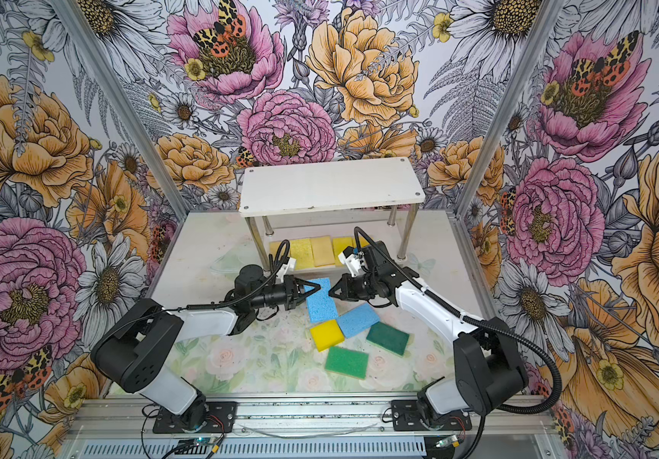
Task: Arrange cleaning sponges on a shelf
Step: Pick up the cleaning sponge at the center of the table.
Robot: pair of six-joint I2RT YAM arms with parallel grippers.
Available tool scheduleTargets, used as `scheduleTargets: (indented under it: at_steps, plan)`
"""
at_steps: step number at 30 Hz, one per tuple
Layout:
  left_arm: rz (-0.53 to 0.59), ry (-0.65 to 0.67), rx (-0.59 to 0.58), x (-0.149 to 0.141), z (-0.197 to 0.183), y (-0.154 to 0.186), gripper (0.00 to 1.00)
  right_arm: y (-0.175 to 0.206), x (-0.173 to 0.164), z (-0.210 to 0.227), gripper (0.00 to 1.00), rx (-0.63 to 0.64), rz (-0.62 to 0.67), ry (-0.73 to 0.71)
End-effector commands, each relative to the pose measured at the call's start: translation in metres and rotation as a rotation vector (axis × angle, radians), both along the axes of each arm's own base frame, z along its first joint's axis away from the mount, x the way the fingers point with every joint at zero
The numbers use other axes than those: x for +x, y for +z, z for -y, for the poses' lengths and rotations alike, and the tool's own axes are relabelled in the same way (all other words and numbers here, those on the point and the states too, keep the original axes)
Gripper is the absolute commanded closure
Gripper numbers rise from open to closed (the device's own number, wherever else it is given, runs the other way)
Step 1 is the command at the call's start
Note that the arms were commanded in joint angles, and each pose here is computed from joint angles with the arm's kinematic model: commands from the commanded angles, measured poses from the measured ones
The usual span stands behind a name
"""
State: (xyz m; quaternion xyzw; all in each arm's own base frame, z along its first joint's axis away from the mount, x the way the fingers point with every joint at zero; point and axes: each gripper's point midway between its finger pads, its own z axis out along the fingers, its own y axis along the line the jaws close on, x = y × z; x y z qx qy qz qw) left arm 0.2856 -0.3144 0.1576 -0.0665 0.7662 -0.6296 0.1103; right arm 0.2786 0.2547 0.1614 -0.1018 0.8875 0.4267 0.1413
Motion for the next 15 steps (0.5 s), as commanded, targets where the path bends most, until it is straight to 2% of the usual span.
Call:
scheduleTargets:
  at_steps: [1,5,7,10,15]
  plan:
    - [0.055,-0.019,-0.015,-0.003,0.003,0.015,0.92,0.016,0.005,0.005,0.85,0.01,0.033,-0.05]
    - [0.087,0.021,-0.007,0.002,-0.001,0.024,0.93,0.02,-0.002,0.015,0.58,0.008,0.017,-0.112]
    - [0.111,0.052,-0.004,0.004,-0.005,0.029,0.92,0.021,-0.008,0.017,0.51,0.018,0.007,-0.117]
    - [0.137,0.098,-0.015,0.009,-0.009,0.037,0.92,0.021,-0.022,0.016,0.46,0.041,-0.02,-0.097]
    - [0.172,0.137,-0.053,0.011,-0.006,0.053,0.91,0.023,-0.038,0.013,0.45,0.056,-0.026,-0.08]
